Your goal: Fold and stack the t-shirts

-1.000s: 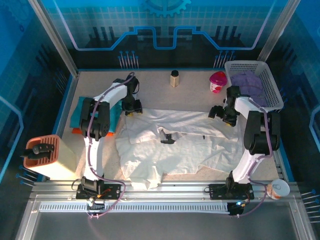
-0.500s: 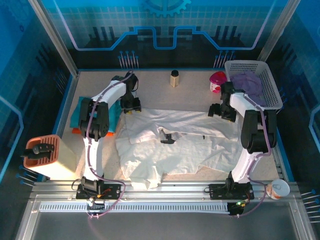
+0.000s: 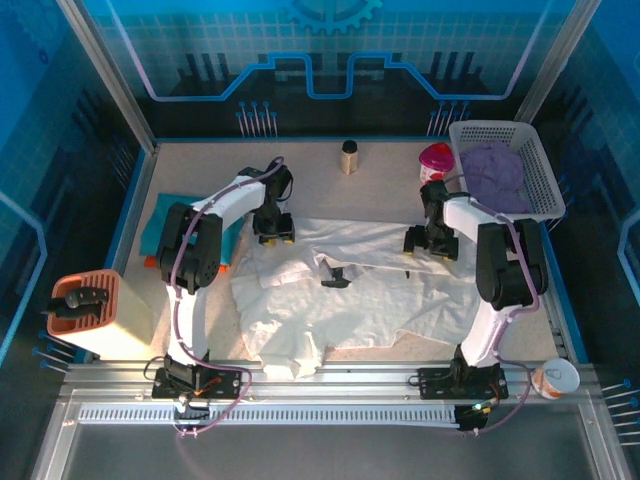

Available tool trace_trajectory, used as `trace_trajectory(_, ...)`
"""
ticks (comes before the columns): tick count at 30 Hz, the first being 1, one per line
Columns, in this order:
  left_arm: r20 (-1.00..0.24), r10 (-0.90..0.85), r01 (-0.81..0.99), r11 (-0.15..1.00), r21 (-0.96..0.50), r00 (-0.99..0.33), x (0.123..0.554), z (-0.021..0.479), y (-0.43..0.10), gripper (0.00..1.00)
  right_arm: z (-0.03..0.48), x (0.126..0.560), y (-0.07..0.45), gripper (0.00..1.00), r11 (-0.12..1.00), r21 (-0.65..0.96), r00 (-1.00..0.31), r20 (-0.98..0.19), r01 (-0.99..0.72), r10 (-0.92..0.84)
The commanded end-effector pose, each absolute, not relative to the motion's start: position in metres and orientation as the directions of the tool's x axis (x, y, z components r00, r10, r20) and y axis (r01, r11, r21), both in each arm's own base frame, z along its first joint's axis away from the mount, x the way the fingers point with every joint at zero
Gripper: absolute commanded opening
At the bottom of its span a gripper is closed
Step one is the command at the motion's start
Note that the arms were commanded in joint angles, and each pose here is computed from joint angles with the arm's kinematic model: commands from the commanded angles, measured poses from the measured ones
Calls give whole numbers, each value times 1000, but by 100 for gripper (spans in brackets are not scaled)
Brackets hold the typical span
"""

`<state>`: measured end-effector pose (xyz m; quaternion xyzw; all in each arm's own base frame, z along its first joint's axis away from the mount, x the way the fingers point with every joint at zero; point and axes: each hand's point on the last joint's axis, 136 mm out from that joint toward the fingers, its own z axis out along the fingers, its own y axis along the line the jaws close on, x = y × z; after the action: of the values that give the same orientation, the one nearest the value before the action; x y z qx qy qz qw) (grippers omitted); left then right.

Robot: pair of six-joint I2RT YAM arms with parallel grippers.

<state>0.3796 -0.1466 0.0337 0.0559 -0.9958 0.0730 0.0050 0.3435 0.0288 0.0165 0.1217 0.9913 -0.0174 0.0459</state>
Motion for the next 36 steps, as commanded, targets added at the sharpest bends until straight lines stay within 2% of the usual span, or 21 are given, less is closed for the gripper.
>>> trace_trajectory(1, 15, -137, -138, 983, -125, -990, 391, 25, -136, 43, 16, 366, 38, 89, 973, -27, -967, -115, 230, 226)
trace_trajectory(8, 23, -166, -167, 978, -122, -986, 406, 17, -114, 42, 20, 393, 49, 86, 979, -36, -974, -113, 199, 194)
trace_trajectory(17, -9, -137, -134, 977, -165, -991, 437, 22, -123, 42, 20, 413, 35, 87, 979, -97, -979, -118, 181, 169)
trace_trajectory(25, -33, -124, -116, 978, -174, -992, 455, 29, -128, 42, 34, 434, 32, 87, 984, -62, -968, -200, 168, 153)
trace_trajectory(30, -60, -130, -117, 975, -187, -990, 445, 68, -128, 44, 67, 434, 46, 92, 991, -29, -956, -271, 128, 115)
trace_trajectory(33, -93, -141, -116, 965, -236, -986, 427, 101, -134, 47, 93, 421, 56, 98, 993, 12, -943, -312, 119, 116)
trace_trajectory(36, -95, -150, -114, 944, -308, -984, 398, 123, -145, 48, 114, 400, 63, 100, 992, 50, -924, -361, 120, 130)
